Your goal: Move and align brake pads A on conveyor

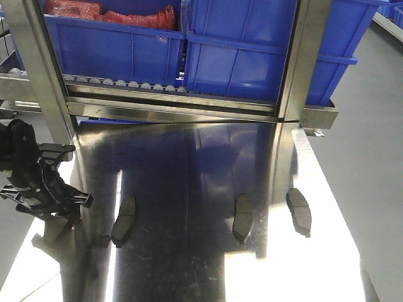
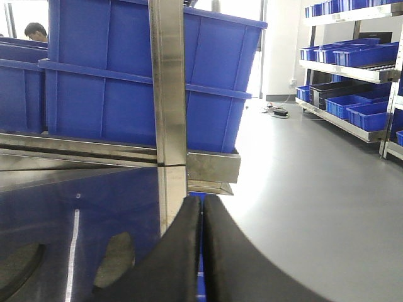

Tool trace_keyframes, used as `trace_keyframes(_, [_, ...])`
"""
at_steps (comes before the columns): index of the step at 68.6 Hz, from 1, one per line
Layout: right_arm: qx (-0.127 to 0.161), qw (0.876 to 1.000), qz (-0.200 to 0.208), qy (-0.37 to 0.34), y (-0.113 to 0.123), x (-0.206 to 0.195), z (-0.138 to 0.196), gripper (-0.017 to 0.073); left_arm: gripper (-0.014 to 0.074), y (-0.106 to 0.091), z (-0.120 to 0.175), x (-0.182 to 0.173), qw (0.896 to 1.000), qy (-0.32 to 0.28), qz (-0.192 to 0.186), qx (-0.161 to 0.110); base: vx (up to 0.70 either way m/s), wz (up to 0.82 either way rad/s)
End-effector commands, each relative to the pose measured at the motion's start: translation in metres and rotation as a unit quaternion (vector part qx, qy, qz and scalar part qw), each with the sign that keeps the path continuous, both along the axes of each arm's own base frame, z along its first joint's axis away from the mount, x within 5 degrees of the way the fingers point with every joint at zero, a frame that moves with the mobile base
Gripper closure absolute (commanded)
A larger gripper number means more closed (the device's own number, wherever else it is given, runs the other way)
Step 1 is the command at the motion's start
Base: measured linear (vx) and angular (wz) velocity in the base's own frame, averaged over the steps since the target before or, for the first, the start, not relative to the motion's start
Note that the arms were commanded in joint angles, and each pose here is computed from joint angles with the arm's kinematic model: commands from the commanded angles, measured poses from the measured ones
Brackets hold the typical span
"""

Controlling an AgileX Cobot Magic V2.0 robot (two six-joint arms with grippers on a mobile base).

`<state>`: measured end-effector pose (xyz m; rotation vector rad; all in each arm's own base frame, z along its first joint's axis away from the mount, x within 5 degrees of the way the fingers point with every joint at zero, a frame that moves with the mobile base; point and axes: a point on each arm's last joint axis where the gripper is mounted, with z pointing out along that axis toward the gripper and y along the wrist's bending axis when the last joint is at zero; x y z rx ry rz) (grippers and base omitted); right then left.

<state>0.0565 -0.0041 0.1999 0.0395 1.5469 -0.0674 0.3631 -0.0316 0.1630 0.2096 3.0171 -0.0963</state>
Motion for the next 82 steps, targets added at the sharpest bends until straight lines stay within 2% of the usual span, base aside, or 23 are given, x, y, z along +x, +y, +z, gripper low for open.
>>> trace_keyframes(1, [-0.007, 0.999, 0.001, -0.037, 0.001, -0.001, 0.004, 0.0571, 0.0265, -0.005, 0.02, 0.004, 0.999, -0.036, 0.002, -0.011, 0.0, 0.0])
trace_keyframes(12, [-0.007, 0.999, 0.001, -0.037, 0.001, -0.001, 0.004, 0.0571, 0.0599, -0.005, 0.019, 0.004, 0.999, -0.033, 0.001, -0.011, 0.0, 0.0])
trace_keyframes(26, [-0.007, 0.999, 0.001, -0.037, 0.001, -0.001, 0.004, 0.0571, 0.0601, -0.005, 0.036, 0.0, 0.998, -0.054, 0.004, -0.015, 0.0, 0.0])
trace_keyframes(39, [-0.007, 0.999, 0.001, -0.037, 0.001, -0.001, 0.004, 0.0571, 0.0601, -0.004, 0.077, -0.012, 0.994, -0.106, 0.003, -0.019, 0.0, 0.0])
trace_keyframes(51, [-0.007, 0.999, 0.001, -0.038, 0.001, -0.001, 0.004, 0.0571, 0.0601, -0.002, 0.118, -0.035, 0.986, -0.164, 0.002, -0.024, 0.0, 0.0])
trace_keyframes(60, [-0.007, 0.999, 0.001, -0.038, 0.001, -0.001, 0.004, 0.0571, 0.06, 0.001, 0.137, -0.062, 0.978, -0.206, 0.003, -0.025, 0.0, 0.0])
trace_keyframes(70, [-0.007, 0.999, 0.001, -0.038, 0.001, -0.001, 0.004, 0.0571, 0.06, 0.004, 0.158, -0.101, 0.961, -0.275, 0.008, -0.032, 0.0, 0.0])
trace_keyframes(75, [-0.007, 0.999, 0.001, -0.038, 0.001, -0.001, 0.004, 0.0571, 0.06, 0.006, 0.168, -0.122, 0.945, -0.325, 0.011, -0.035, 0.0, 0.0])
trace_keyframes(82, [-0.007, 0.999, 0.001, -0.038, 0.001, -0.001, 0.004, 0.0571, 0.06, 0.01, 0.179, -0.156, 0.917, -0.396, 0.014, -0.039, 0.0, 0.0])
